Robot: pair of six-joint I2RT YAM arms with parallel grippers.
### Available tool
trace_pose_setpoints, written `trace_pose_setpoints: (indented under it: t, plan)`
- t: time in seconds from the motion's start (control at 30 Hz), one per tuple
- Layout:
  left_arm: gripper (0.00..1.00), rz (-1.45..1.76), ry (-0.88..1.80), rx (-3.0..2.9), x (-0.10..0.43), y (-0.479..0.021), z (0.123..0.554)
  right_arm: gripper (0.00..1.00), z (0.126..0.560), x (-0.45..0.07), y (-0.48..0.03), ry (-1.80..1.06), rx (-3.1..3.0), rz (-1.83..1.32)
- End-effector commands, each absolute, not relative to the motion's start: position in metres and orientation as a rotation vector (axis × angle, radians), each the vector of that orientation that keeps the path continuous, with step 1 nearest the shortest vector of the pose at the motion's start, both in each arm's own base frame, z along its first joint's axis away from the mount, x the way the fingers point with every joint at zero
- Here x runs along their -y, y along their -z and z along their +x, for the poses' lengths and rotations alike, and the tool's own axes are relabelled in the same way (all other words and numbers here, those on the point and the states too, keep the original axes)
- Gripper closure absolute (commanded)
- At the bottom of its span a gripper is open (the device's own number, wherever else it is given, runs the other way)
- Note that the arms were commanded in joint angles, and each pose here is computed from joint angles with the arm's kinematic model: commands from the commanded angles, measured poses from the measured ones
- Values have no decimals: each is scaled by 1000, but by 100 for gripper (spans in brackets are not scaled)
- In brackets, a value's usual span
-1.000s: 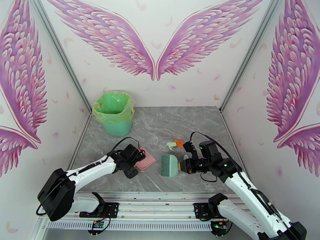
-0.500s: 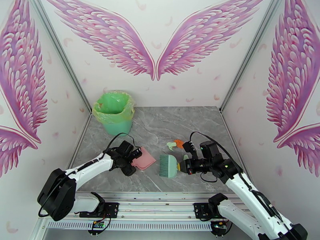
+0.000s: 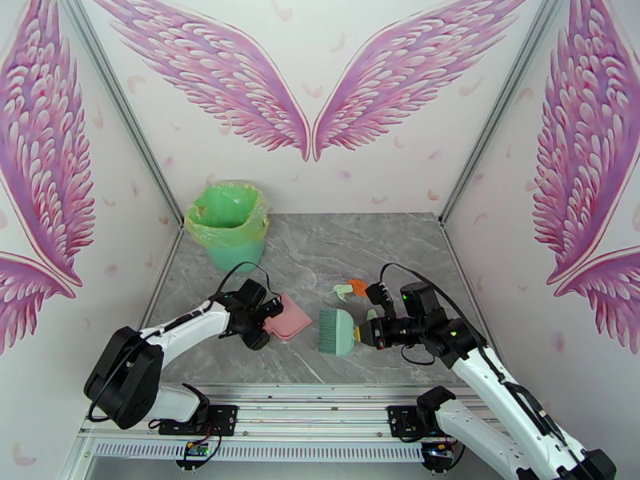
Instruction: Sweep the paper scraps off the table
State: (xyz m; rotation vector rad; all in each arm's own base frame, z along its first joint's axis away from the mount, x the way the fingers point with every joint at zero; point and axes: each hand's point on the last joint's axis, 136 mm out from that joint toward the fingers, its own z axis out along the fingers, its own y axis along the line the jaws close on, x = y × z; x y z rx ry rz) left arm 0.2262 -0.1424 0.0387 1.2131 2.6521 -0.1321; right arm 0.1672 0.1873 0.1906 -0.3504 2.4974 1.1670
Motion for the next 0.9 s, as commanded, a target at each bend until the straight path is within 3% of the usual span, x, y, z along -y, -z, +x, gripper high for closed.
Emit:
trace_pose_setpoints:
  t: [0.0,0.13,0.3,0.4,0.57,0.87]
  plan:
    - [60,1203,170,-2614,150,-50,230,100,168,-190,-192,-1176,-2469,-376]
    - [65,1221,161,-2612,151,-49,229,100,167,-189,-193,-1177,-2465,-377]
    - [56,1231,150,-2614,152,-47,228,100,167,-189,-193,-1175,-2464,-379]
    - [56,1247,146,-2635,153,-42,227,100,167,-189,-193,-1175,-2463,-378]
    - [89,1273,255,-2715,170,-33,227,100,169,-189,-193,-1168,-2467,-373]
    - [92,1036,185,-2574,190,-68,271,100,168,-186,-192,-1148,-2474,-357]
